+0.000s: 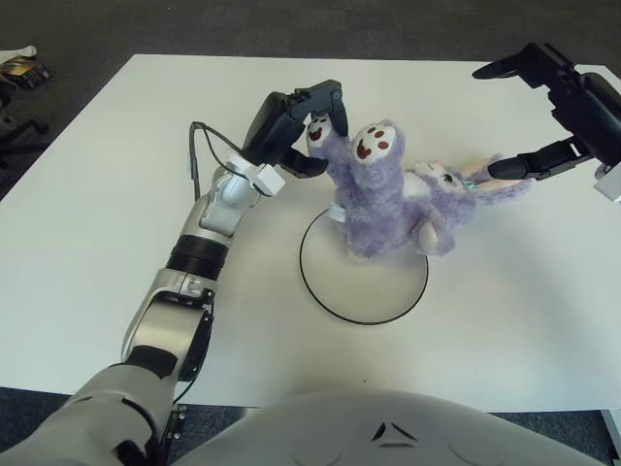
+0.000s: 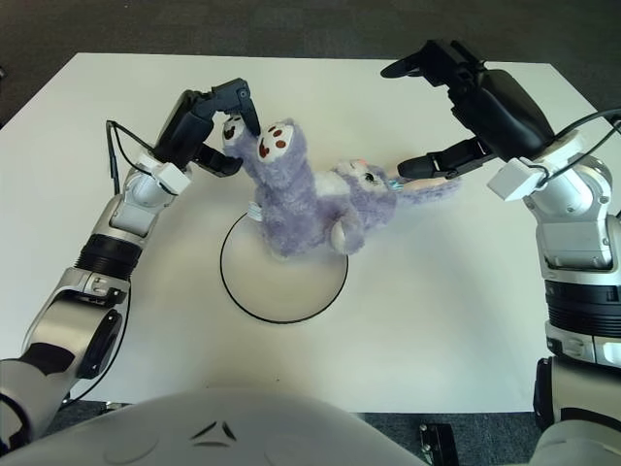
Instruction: Put the doll into the plate.
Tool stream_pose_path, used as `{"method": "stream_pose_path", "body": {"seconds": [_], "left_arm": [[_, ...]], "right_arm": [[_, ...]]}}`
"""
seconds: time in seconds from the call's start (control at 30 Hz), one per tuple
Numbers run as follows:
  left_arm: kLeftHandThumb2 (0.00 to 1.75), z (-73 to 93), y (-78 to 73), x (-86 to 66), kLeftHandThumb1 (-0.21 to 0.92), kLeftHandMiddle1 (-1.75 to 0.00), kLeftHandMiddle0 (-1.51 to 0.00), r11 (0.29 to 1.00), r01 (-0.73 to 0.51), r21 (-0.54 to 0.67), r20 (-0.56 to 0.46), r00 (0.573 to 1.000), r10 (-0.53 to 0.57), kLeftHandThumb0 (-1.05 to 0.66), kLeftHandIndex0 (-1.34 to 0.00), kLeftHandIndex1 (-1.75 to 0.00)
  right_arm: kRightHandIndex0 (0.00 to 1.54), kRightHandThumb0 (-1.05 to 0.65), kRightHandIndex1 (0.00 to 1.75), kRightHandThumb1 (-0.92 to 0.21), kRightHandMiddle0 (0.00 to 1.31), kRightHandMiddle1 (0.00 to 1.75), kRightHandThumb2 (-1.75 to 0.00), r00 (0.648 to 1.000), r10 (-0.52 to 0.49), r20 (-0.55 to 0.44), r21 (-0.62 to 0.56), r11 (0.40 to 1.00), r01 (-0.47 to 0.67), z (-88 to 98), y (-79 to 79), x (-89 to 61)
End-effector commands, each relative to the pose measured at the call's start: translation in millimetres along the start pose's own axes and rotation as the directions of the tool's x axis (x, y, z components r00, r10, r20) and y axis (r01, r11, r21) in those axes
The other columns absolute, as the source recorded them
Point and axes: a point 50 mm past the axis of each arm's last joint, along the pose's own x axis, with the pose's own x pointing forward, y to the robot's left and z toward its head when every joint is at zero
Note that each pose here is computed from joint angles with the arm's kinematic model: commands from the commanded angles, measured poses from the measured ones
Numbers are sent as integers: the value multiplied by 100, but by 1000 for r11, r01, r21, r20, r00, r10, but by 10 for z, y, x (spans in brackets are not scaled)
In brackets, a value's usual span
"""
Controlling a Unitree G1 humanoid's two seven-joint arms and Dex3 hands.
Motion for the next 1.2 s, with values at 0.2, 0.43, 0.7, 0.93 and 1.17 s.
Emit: {"method": "stream_pose_path", "body": {"seconds": [0.2, 0.43, 0.7, 0.93, 1.17], "left_arm": [[175, 32, 48, 49, -10, -163, -96, 1000, -28, -12, 14, 1000, 28, 0, -69, -175], [175, 39, 68, 38, -10, -164, -95, 999, -40, -23, 12, 999, 40, 0, -69, -175], [175, 95, 149, -19, -8, -167, -94, 998, -55, -39, 16, 998, 56, 0, -68, -175], [175, 139, 224, -86, -8, -167, -94, 999, -32, -30, 21, 999, 32, 0, -68, -175], [175, 154, 260, -152, -9, -165, -95, 999, 3, -54, 32, 999, -1, 0, -68, -175]], "right_arm": [[2, -97, 101, -41, 0, 96, -84, 1000, -14, 6, 9, 1000, 14, -2, -26, -27], [1, -52, 68, -15, 0, 92, -112, 864, 504, -2, 535, 730, -425, -133, -137, 68], [0, -29, 47, -4, 0, 79, -130, 819, 574, -15, 545, 691, -475, -150, 114, 209], [0, -42, 62, -4, 0, 105, -125, 801, 599, 6, 549, 668, -503, -162, 133, 258], [0, -55, 70, -7, 0, 106, -119, 751, 660, 19, 517, 636, -572, -150, 129, 294]]}}
